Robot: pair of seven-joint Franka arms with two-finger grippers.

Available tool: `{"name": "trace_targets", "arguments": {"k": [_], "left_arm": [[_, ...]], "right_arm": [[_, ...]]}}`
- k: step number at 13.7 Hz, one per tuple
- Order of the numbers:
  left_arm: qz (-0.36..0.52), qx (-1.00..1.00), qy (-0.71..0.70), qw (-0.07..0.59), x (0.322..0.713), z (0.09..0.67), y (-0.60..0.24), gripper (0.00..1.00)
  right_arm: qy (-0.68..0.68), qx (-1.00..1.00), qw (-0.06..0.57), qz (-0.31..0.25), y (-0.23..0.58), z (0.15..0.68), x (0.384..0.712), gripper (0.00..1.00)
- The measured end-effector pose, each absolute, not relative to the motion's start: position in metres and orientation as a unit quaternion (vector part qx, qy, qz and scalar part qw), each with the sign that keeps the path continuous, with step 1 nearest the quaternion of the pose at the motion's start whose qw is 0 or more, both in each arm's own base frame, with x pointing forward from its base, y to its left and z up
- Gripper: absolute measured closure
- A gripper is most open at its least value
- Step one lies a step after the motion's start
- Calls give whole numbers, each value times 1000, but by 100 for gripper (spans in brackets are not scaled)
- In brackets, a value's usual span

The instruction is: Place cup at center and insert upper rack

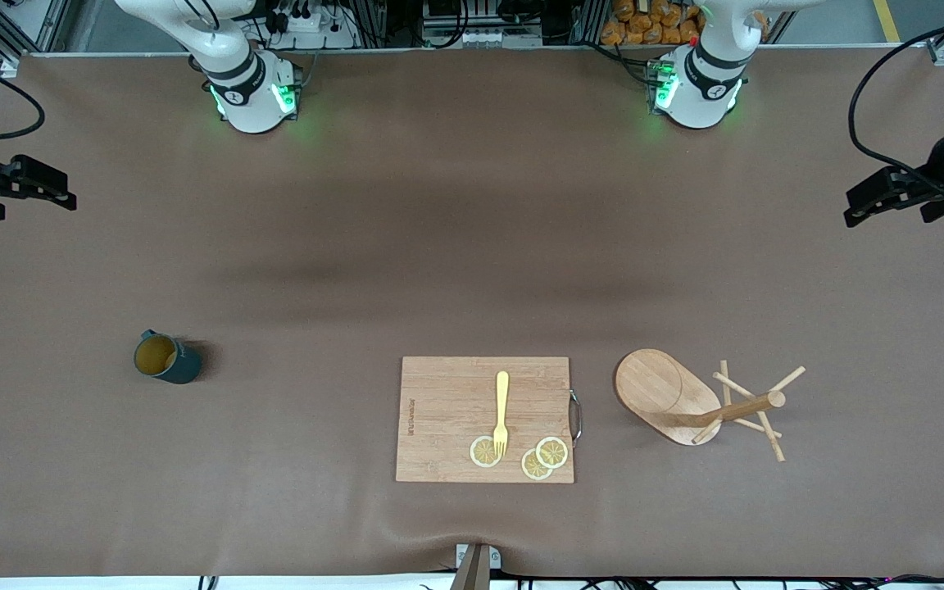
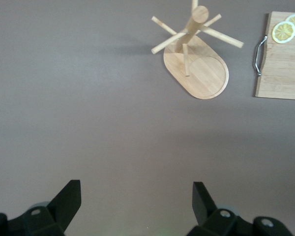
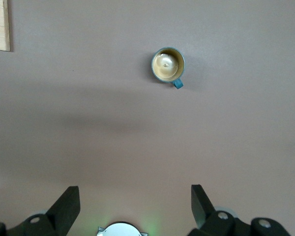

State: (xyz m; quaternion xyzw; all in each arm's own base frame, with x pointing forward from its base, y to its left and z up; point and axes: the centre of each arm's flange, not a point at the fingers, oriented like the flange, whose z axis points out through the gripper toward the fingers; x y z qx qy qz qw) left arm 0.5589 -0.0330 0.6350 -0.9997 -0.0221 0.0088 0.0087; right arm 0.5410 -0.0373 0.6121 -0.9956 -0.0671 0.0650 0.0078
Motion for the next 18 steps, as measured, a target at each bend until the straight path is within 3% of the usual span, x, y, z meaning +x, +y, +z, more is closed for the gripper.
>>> {"name": "trace_targets", "arguments": {"k": [18], "left_arm": [[18,-999,-28,9,558,636,-27,0]], "right_arm": [[-58,-997,9,56,-37,620,541,0]]}}
